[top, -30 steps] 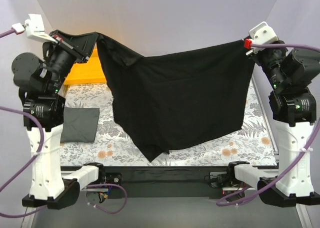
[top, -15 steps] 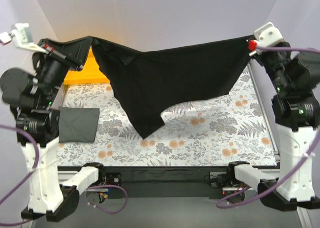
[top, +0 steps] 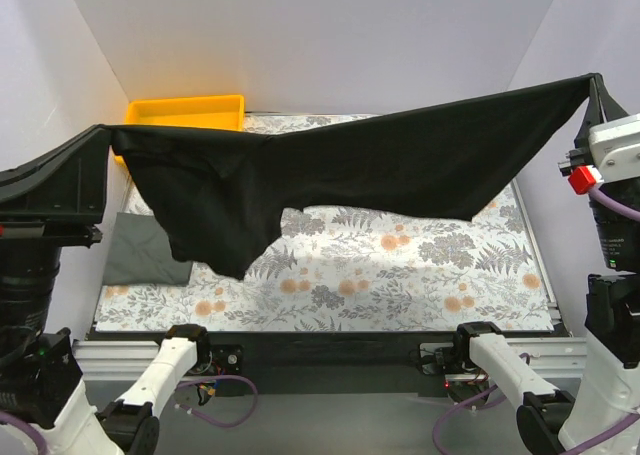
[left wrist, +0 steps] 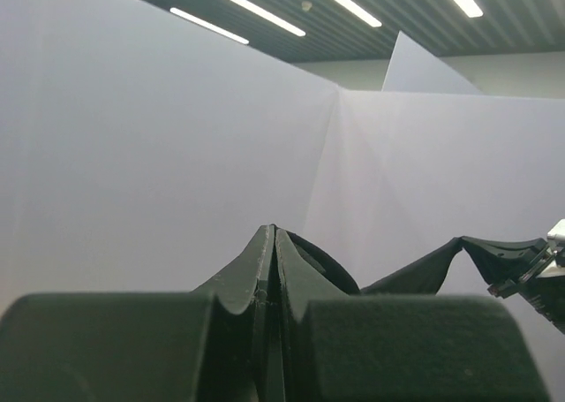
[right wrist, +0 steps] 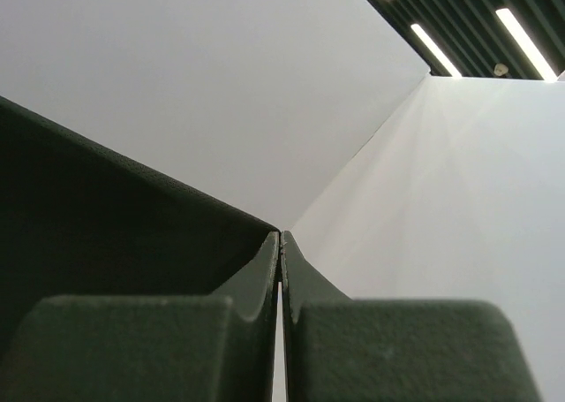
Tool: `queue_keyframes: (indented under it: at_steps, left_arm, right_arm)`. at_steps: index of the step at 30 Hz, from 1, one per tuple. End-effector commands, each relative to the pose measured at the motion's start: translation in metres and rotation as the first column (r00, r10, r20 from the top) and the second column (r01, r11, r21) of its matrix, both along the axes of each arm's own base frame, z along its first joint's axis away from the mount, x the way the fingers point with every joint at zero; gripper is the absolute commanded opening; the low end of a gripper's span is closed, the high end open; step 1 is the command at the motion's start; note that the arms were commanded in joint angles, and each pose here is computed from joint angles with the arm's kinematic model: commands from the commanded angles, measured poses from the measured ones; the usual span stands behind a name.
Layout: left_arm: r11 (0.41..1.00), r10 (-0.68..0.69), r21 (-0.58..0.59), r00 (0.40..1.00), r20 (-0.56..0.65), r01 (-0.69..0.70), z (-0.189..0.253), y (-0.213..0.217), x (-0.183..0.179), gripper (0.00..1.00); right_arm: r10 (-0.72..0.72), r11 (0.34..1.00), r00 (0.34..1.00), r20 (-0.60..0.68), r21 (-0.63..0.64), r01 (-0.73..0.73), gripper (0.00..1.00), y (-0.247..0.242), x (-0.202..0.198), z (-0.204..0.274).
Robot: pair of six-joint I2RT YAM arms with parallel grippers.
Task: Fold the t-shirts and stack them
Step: Flatten the tshirt out
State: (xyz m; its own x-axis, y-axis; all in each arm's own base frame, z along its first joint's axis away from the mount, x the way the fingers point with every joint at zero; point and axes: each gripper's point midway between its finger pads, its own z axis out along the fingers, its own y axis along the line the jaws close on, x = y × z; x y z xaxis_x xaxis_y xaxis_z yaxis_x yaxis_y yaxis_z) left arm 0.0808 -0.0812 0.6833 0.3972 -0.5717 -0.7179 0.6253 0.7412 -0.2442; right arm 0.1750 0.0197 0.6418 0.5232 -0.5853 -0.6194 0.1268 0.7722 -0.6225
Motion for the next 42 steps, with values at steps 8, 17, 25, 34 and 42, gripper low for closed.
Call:
queue_keyframes:
  at_steps: [8,17,25,34,42]
  left_arm:
    - [0.995,0.103,-0.002,0.987,-0.123,-0.104,0.0,0.011,0.074,0.0]
    - [0.993,0.119,0.07,0.846,-0.52,-0.096,-0.165,0.002,0.208,0.0]
    - [0.999,0.05,0.043,0.656,-0.753,-0.028,-0.329,-0.016,0.298,0.0]
    - [0.997,0.077,0.079,0.489,-0.869,-0.018,-0.452,-0.031,0.425,0.0]
    - [0.994,0.11,0.101,0.395,-0.912,-0.043,-0.515,-0.031,0.472,0.0]
  right_arm:
    - [0.009,0.999,1.0,0.029,-0.04,-0.008,0.01,0.008,0.03,0.007]
    - [0.074,0.983,0.941,-0.329,-0.137,-0.125,0.01,0.038,0.138,-0.17]
    - [0.067,0.962,0.823,-0.564,-0.183,-0.204,0.01,0.052,0.206,-0.33]
    - [-0.023,0.939,0.63,-0.776,-0.234,-0.253,0.01,0.051,0.278,-0.473]
    - [-0.071,0.931,0.562,-0.824,-0.257,-0.26,0.01,0.049,0.324,-0.52]
